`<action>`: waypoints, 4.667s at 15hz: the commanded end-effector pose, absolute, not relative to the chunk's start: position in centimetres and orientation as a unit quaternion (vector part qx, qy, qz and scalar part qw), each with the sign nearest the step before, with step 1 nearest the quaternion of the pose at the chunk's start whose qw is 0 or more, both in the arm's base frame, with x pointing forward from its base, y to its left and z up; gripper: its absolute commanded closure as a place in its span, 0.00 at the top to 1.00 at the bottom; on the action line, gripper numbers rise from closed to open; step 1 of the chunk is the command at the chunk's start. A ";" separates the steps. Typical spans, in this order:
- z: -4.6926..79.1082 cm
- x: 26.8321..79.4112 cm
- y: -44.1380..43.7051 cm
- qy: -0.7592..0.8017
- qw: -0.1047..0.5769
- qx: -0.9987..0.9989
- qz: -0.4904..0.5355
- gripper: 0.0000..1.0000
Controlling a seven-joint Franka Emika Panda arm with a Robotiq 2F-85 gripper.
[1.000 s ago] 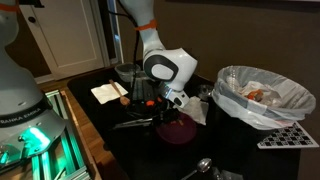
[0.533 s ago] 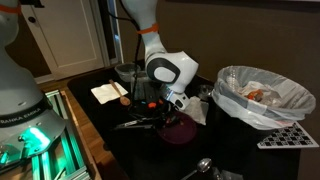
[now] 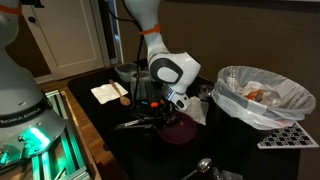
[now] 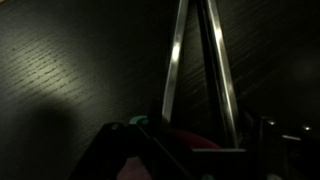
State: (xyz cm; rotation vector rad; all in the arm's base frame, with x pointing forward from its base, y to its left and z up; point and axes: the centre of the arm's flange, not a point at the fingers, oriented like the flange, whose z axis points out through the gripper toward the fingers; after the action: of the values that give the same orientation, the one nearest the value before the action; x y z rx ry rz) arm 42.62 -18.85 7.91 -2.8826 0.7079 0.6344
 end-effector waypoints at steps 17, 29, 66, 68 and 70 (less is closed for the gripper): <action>9.4 43.1 -17.1 0.187 0.006 -0.956 0.224 1.00; 15.5 40.7 -14.8 0.159 -0.115 -0.970 0.146 1.00; 10.6 40.3 -12.9 0.217 -0.057 -0.974 -0.042 0.83; 10.4 40.7 -12.6 0.213 -0.055 -0.975 -0.042 0.71; 10.3 41.1 -12.3 0.209 -0.052 -0.976 -0.043 0.55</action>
State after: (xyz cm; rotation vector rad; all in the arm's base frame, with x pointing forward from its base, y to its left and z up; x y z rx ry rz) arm 40.49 -12.18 11.31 -3.1767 0.6998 -0.1212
